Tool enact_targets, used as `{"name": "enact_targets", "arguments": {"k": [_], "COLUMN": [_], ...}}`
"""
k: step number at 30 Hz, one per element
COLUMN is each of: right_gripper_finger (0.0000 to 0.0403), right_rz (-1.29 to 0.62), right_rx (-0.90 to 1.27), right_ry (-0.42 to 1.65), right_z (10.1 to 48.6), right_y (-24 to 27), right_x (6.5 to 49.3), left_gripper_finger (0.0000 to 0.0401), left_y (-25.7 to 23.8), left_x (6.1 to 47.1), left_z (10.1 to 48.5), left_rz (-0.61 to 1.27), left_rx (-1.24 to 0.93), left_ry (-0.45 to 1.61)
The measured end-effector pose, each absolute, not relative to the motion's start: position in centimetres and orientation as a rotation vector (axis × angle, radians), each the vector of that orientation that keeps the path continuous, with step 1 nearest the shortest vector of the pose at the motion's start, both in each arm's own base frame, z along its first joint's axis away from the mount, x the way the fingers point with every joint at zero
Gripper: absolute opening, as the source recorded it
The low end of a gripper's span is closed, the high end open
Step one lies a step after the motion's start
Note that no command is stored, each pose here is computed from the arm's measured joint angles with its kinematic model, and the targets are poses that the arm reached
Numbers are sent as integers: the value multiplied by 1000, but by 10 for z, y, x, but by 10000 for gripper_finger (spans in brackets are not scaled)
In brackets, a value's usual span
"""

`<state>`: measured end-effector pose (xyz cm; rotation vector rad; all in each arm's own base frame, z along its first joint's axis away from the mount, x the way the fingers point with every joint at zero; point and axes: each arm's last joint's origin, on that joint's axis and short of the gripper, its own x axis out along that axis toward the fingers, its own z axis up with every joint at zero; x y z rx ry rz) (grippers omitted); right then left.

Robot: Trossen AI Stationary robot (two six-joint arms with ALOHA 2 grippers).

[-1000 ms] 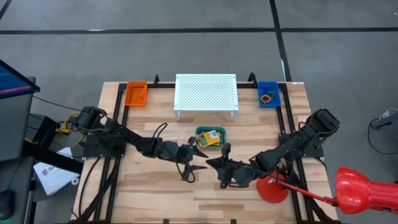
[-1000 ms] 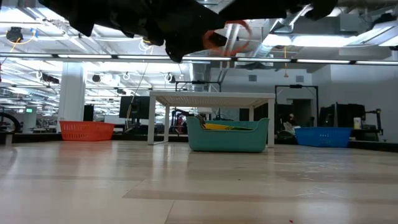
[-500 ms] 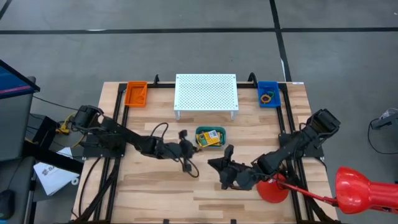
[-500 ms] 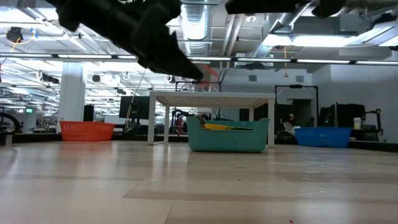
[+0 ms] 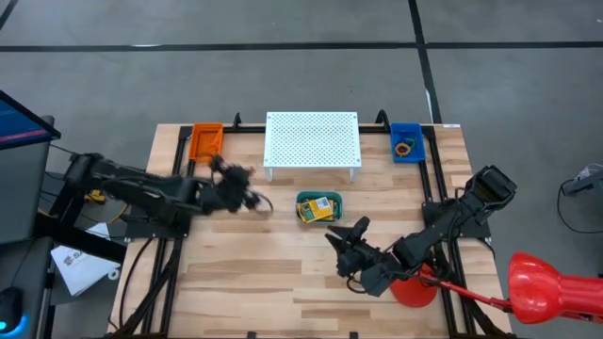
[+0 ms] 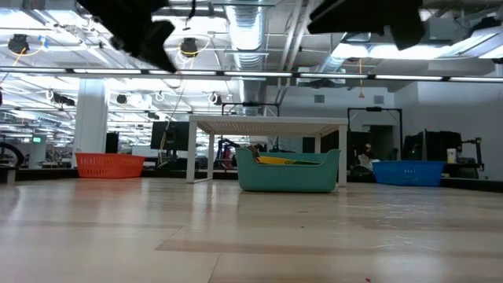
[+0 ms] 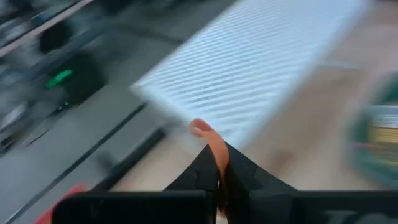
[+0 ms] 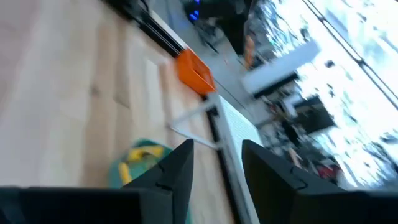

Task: Pick & Place Office Desk Supplies
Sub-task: Put the orange rubber band into the orange bin

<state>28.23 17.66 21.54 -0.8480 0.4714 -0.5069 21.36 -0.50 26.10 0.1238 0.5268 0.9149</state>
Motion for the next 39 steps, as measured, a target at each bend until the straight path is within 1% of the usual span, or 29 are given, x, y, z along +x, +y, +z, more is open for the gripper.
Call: {"name": "enact_targets", "arguments": {"k": [4, 9, 12, 15, 17, 19, 23, 30, 39], "right_gripper_finger": [145, 153, 154, 153, 153, 153, 152, 152, 152], "right_rz": [-558, -572, -575, -565, -557, -552, -550, -549, -548], "right_rx": [-827, -733, -667, -613, -583, -571, -559, -572, -583], "right_ry": [479, 475, 456, 431, 416, 411, 404, 413, 420], "right_z": [214, 219, 225, 232, 235, 236, 237, 236, 235], "right_y": [175, 170, 170, 172, 174, 175, 175, 175, 174], "right_x": [277, 264, 255, 247, 243, 241, 239, 239, 238], "left_gripper_finger": [0, 0, 0, 0, 0, 0, 0, 0, 0], "left_y": [43, 113, 149, 174, 184, 189, 191, 198, 219], "left_x": [196, 178, 160, 141, 132, 129, 134, 143, 149], "left_z": [263, 249, 241, 232, 227, 224, 217, 195, 176], "left_rz": [1098, 1151, 1219, 1253, 1289, 1287, 1281, 1397, 1466], "left_rx": [42, -116, -191, -273, -307, -313, -306, -209, -168], "left_ry": [604, 812, 881, 936, 967, 990, 1032, 1193, 1365]}}
